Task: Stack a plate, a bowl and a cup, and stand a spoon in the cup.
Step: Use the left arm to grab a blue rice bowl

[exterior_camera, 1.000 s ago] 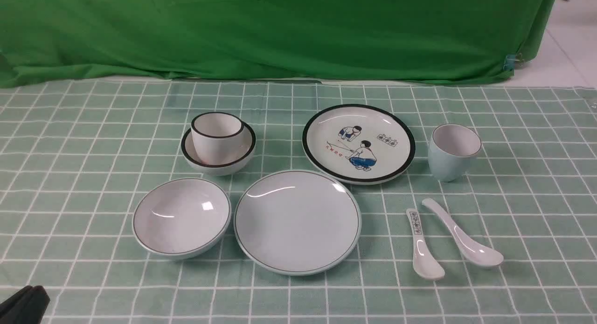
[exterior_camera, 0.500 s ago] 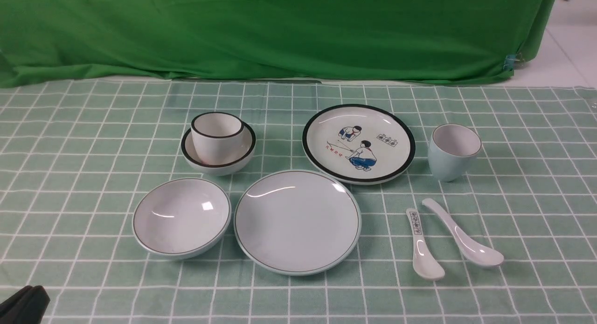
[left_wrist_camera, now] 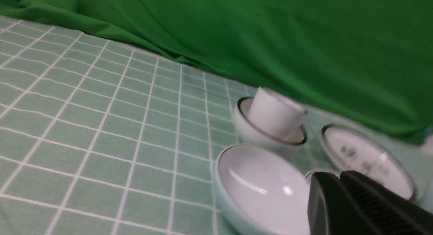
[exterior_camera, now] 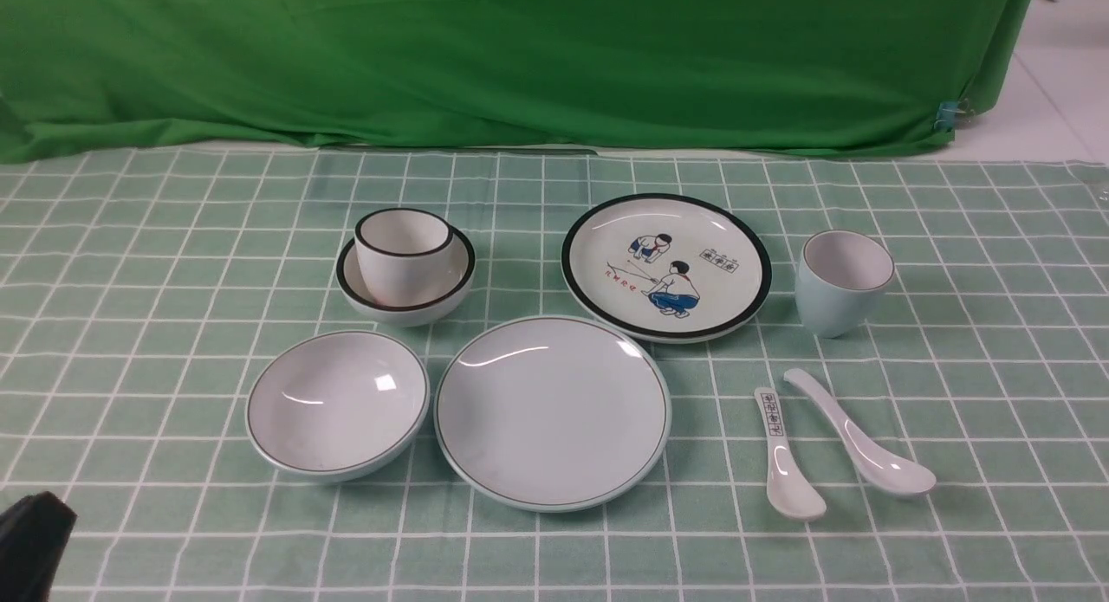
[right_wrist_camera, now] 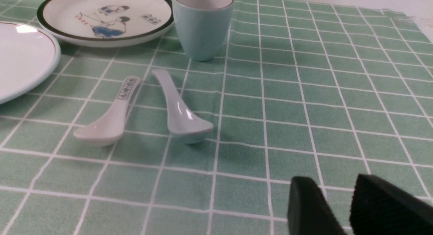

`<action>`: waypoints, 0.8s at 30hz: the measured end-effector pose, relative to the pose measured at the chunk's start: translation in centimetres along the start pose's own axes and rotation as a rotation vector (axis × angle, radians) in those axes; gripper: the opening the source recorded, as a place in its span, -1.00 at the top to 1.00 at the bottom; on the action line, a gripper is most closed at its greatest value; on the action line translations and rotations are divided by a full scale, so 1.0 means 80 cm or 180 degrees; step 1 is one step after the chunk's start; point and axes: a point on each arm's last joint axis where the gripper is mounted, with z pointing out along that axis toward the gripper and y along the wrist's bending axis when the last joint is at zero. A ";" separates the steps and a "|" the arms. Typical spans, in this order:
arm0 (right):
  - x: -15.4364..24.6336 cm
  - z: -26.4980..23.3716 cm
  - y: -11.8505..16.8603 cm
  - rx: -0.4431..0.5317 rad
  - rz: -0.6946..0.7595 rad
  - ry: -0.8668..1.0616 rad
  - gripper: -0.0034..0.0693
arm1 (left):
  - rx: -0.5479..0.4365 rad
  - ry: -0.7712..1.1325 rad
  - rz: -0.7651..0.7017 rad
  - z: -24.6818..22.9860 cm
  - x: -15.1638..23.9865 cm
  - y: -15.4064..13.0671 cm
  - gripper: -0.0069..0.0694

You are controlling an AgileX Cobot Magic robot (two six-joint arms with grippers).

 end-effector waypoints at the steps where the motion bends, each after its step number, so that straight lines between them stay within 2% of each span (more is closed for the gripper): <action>1: 0.000 0.000 0.000 0.0000 0.0000 0.0000 0.24 | 0.0012 -0.0097 -0.0233 0.000 -0.003 0.000 0.77; 3: 0.000 0.000 0.000 0.0000 0.0000 0.0000 0.24 | 0.0008 -0.0284 -0.0560 0.000 -0.010 0.001 0.77; 7: 0.000 0.000 0.000 0.0000 0.0000 0.0000 0.24 | 0.0001 -0.0424 -0.0922 -0.001 -0.015 0.002 0.77; 9: 0.000 0.000 0.000 0.0000 0.0000 0.0000 0.24 | 0.0028 -0.0370 -0.0915 -0.001 -0.015 -0.001 0.77; 12: 0.000 0.000 0.000 0.0000 0.0000 0.0000 0.24 | 0.0201 -0.0294 -0.0706 -0.007 -0.034 -0.019 0.77; 17: 0.000 0.000 0.000 0.0000 0.0000 0.0000 0.24 | 0.0486 -0.0005 0.0038 -0.014 -0.086 -0.065 0.77; 19: 0.000 0.000 0.000 0.0000 0.0000 0.0000 0.24 | 0.0425 0.0390 0.0464 0.001 -0.102 -0.083 0.77; 20: 0.000 0.000 0.000 0.0000 0.0000 0.0000 0.24 | 0.0621 0.0641 0.0602 0.007 -0.107 -0.090 0.77; 22: 0.000 0.000 0.000 0.0000 0.0000 0.0000 0.24 | 0.0565 0.0869 0.0736 0.020 -0.110 -0.096 0.77; 23: 0.000 0.000 0.000 0.0000 0.0000 0.0000 0.24 | 0.0755 0.1113 0.0816 0.025 -0.113 -0.102 0.77; 24: 0.000 0.000 0.000 0.0001 0.0000 -0.0007 0.24 | 0.0921 0.1658 0.1000 0.044 -0.113 -0.113 0.77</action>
